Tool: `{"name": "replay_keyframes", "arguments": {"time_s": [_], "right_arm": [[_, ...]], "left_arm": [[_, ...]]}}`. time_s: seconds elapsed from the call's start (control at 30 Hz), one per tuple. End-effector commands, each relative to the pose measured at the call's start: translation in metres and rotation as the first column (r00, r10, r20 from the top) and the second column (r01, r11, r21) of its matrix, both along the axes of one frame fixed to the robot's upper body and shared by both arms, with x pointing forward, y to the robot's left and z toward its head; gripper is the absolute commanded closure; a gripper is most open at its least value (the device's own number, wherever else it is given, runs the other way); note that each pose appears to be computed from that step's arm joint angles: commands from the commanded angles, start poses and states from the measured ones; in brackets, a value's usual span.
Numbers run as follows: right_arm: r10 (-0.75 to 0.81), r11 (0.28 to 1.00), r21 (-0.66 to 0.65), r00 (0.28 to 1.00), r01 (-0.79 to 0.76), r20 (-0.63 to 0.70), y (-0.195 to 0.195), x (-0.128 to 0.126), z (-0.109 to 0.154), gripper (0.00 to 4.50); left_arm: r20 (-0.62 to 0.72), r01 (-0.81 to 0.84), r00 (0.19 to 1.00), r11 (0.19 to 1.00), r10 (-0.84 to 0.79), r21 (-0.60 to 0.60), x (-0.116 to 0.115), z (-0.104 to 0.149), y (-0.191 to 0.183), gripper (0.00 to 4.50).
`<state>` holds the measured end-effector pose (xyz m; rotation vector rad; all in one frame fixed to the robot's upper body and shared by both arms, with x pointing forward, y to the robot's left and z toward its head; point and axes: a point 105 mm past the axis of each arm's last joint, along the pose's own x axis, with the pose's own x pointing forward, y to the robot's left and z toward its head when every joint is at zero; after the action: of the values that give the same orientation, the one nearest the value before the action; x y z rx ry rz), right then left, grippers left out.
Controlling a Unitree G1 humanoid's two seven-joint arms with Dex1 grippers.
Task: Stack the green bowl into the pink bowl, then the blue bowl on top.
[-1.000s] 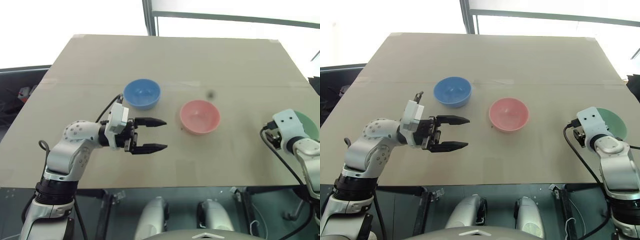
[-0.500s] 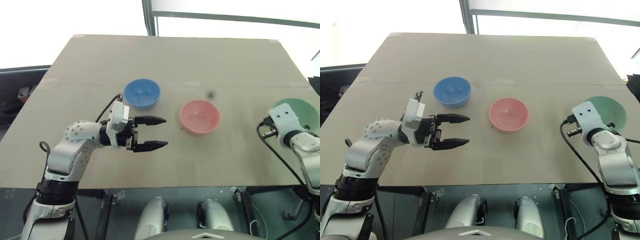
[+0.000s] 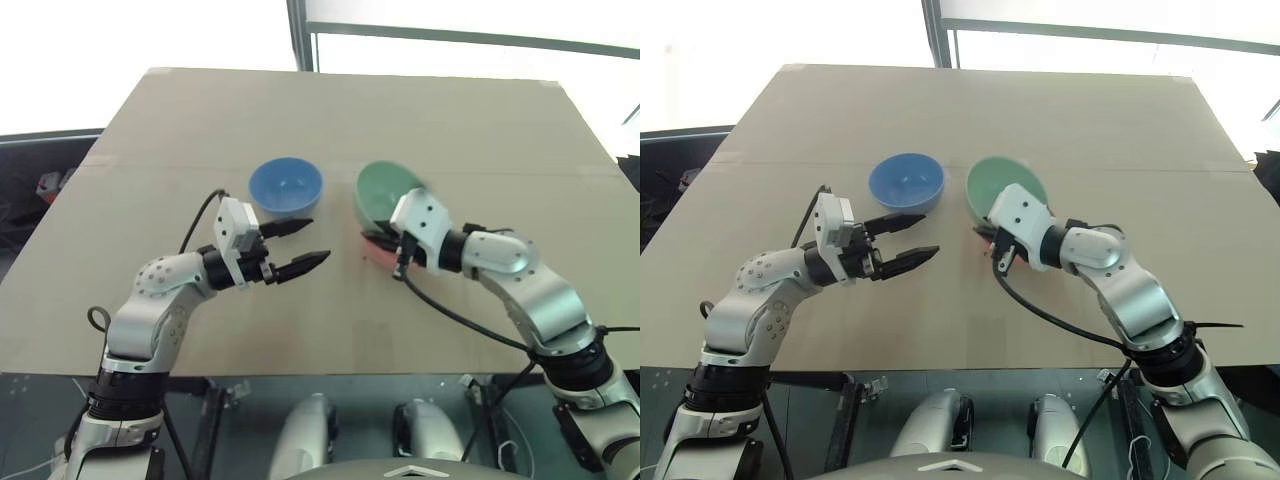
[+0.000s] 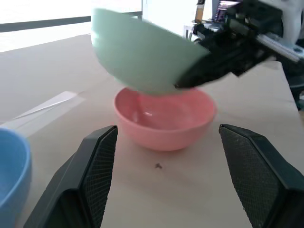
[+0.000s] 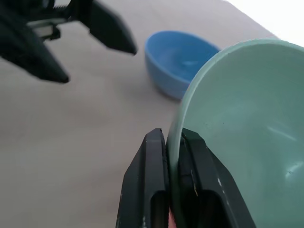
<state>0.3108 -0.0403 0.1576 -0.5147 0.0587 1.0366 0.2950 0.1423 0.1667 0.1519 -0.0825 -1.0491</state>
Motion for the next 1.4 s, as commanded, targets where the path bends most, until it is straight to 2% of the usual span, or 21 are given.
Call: {"name": "replay_keyframes", "arguments": {"time_s": [0.03, 0.07, 0.2, 0.23, 0.33, 0.4, 0.47, 0.57, 0.7, 0.8, 1.0, 1.1, 1.13, 1.17, 1.4], "right_arm": [[0.004, 0.999, -0.052, 0.998, -0.001, 0.062, -0.008, 0.007, 0.006, 2.58], [0.0, 0.999, -0.049, 0.998, 0.003, 0.063, -0.01, 0.007, 0.008, 2.36], [-0.047, 0.999, -0.016, 0.994, 0.049, 0.097, -0.022, 0.01, 0.022, 0.81], [-0.062, 0.998, 0.024, 0.993, 0.06, 0.105, -0.026, 0.008, 0.032, 0.67], [-0.057, 0.994, 0.104, 0.991, 0.045, 0.121, -0.029, 0.001, 0.052, 0.67], [-0.041, 0.975, 0.22, 0.992, 0.013, 0.122, -0.024, -0.005, 0.07, 0.67], [-0.045, 0.96, 0.281, 0.989, 0.003, 0.143, -0.021, -0.007, 0.079, 0.67], [-0.027, 0.926, 0.376, 0.986, -0.036, 0.163, -0.014, -0.011, 0.086, 0.67], [0.0, 0.935, 0.35, 0.987, -0.057, 0.161, -0.011, -0.014, 0.076, 0.67], [-0.007, 0.942, 0.333, 0.987, -0.048, 0.16, -0.018, -0.013, 0.072, 0.67], [-0.03, 0.955, 0.295, 0.986, -0.019, 0.161, -0.042, -0.014, 0.068, 0.67], [0.014, 0.959, 0.28, 0.994, -0.045, 0.11, -0.056, -0.024, 0.065, 0.67], [0.02, 0.965, 0.258, 0.995, -0.045, 0.1, -0.061, -0.026, 0.062, 0.15], [0.01, 0.971, 0.238, 0.995, -0.034, 0.1, -0.067, -0.027, 0.061, 0.06], [-0.043, 0.978, 0.206, 0.994, 0.022, 0.097, -0.094, -0.036, 0.062, 0.06]], "left_arm": [[0.072, -0.053, 0.996, 0.999, 0.053, 0.009, -0.001, 0.013, 0.006, 0.9], [0.079, -0.068, 0.995, 0.998, 0.068, 0.007, 0.0, 0.014, 0.007, 0.9], [0.089, -0.146, 0.985, 0.989, 0.147, -0.017, 0.006, 0.018, 0.013, 0.9], [0.114, -0.215, 0.97, 0.977, 0.214, -0.009, 0.013, 0.021, 0.015, 0.9], [0.203, -0.409, 0.899, 0.91, 0.389, 0.064, 0.03, 0.023, 0.026, 0.9], [0.201, -0.457, 0.879, 0.884, 0.432, 0.1, 0.039, 0.022, 0.026, 0.9], [0.221, -0.534, 0.843, 0.81, 0.49, 0.241, 0.054, 0.015, 0.033, 0.9], [0.358, -0.501, 0.858, 0.754, 0.369, 0.425, 0.066, 0.018, 0.025, 0.9], [0.351, -0.475, 0.876, 0.708, 0.33, 0.522, 0.076, 0.012, 0.021, 0.9], [0.32, -0.404, 0.912, 0.691, 0.255, 0.6, 0.074, 0.001, 0.015, 0.9], [0.276, -0.359, 0.932, 0.695, 0.234, 0.623, 0.071, 0.0, 0.012, 0.9], [0.287, -0.376, 0.926, 0.679, 0.247, 0.63, 0.075, 0.0, 0.015, 0.9], [0.288, -0.38, 0.924, 0.676, 0.25, 0.632, 0.076, 0.0, 0.016, 0.9], [0.287, -0.381, 0.924, 0.675, 0.253, 0.632, 0.077, 0.0, 0.016, 0.9], [0.288, -0.397, 0.918, 0.657, 0.274, 0.641, 0.084, -0.003, 0.022, 0.9]]}}
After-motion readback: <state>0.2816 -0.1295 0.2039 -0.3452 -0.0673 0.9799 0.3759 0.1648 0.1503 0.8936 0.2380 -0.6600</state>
